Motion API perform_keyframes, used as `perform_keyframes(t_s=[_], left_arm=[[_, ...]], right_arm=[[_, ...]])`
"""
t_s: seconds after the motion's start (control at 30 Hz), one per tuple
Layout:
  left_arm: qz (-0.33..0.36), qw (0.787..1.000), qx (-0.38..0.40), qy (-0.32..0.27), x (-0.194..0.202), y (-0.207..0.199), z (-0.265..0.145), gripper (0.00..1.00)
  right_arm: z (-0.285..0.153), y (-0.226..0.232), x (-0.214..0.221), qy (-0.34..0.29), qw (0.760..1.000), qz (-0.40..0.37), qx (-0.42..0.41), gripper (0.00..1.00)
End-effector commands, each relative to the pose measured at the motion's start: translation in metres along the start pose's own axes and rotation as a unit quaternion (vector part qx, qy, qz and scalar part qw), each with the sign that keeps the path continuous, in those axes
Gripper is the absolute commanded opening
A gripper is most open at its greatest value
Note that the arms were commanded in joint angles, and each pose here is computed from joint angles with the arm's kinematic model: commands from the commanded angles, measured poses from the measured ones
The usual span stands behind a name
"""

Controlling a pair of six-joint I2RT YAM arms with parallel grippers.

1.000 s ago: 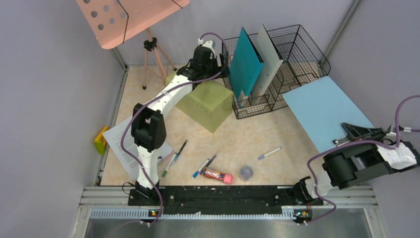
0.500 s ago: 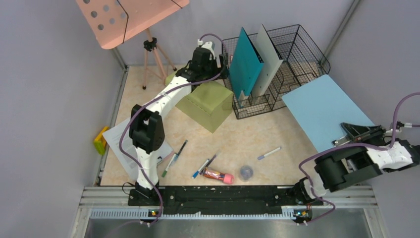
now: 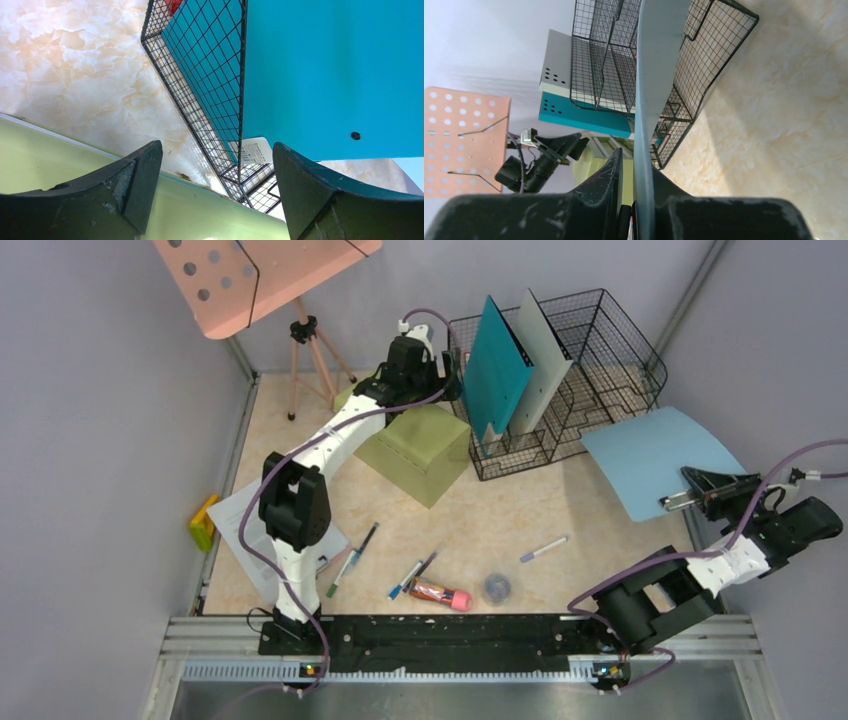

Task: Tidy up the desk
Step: Place the folder in the storage box.

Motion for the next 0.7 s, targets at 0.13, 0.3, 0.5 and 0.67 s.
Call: perform_keyframes(t_s=[0.13,0.3,0.5,0.67], left_arm=[[-0.003,1.0,0.0,-0.001,-0.004,-0.005,-0.016,0.86],[0.004,1.0,-0.006,-0.007,-0.006,-0.003,-0.016,0.86],[0.004,1.0,-0.006,-0.007,-0.006,-0.003,-0.016,0.86],[0.003,1.0,-0.005,-0.007,-0.006,-0.004,-0.016,0.86]], right_arm=[[-0.013,0.019,-0.007,-0.008,0.998,0.023,-0.052,0.0],[-0.029,0.022,-0.013,-0.01,0.997,0.035,-0.063,0.0],[-0.034,0.022,-0.002,0.003,0.997,0.048,-0.063,0.0],[-0.034,0.02,0.003,0.009,0.996,0.061,-0.066,0.0]])
Point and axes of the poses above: each gripper's point midway between its finger pads, its own z axis out along the fingers, its own y axis along the line the jaws close on, x = y × z, the point moved 4 cm from there along -z, back along the fingers, and after that the axes turned 8 degrees about -z, right-handed, at the moved point
